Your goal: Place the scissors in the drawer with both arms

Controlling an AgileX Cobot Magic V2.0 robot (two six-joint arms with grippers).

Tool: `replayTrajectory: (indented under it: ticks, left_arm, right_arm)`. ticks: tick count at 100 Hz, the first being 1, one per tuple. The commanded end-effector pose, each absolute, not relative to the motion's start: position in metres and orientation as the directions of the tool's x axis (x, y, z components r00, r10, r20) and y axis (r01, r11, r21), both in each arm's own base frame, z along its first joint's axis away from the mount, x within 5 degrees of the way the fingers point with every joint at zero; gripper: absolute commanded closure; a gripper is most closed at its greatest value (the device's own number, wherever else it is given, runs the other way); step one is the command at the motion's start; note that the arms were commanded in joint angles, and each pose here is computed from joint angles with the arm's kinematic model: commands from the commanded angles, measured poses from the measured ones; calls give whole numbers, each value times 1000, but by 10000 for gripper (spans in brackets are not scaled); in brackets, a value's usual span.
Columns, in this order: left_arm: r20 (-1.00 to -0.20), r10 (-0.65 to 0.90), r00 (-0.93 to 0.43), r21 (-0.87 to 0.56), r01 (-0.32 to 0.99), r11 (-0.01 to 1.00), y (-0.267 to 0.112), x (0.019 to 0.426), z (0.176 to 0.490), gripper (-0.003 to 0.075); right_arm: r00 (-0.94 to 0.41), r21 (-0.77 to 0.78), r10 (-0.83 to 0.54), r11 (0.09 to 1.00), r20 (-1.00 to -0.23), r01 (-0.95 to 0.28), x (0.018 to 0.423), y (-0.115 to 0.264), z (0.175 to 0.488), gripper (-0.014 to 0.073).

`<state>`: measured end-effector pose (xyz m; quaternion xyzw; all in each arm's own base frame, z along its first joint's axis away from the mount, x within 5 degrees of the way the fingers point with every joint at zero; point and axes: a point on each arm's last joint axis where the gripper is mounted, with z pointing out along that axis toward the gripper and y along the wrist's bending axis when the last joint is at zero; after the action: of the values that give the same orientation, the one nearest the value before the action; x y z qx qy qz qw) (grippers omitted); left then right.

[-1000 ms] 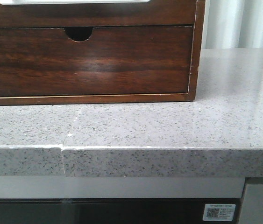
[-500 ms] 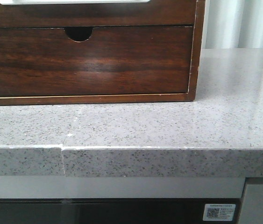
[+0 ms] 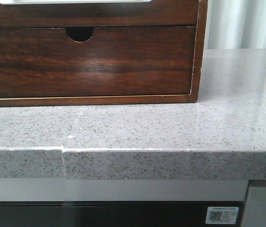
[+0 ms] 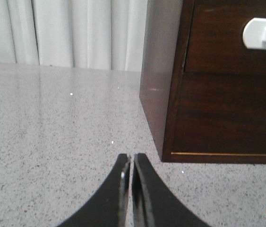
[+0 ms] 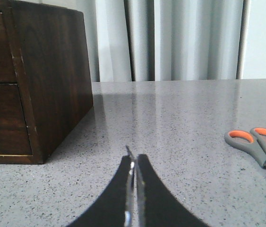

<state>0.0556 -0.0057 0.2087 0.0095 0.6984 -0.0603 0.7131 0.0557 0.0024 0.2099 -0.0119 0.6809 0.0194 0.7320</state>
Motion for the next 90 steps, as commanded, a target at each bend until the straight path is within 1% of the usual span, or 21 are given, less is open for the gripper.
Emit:
replayTrajectory:
  ticks: [1, 11, 22, 41, 55, 70, 90]
  left_arm:
    - [-985, -116, 131, -103, 102, 990, -5, 53, 214, 741]
    - [-975, -155, 159, -138, 111, 984, -4, 50, 228, 741]
    - [-970, -173, 168, -153, 125, 980, -5, 46, 251, 741]
    - [-985, -159, 63, -149, 140, 979, -7, 43, 293, 741]
    - [-989, -144, -19, -146, 144, 979, -10, 50, 322, 741]
    - [-989, -135, -59, -142, 141, 980, -11, 60, 338, 741]
    - [-988, -133, -74, -142, 139, 980, -11, 63, 337, 741]
  right_arm:
    - [184, 0, 8, 999, -983, -43, 49, 2, 234, 664]
    - [178, 1, 8, 999, -984, -38, 46, 2, 251, 664]
    - [129, -7, -3, 1000, -992, -28, 45, 1, 270, 664]
    - [13, -44, -44, 999, -999, -4, 52, -1, 307, 664]
    - [-87, -67, -65, 998, -994, 14, 62, -3, 332, 664]
    - [-136, -107, -102, 994, -985, 33, 70, -5, 349, 664]
    - [-127, -107, -102, 994, -987, 32, 72, -5, 353, 664]
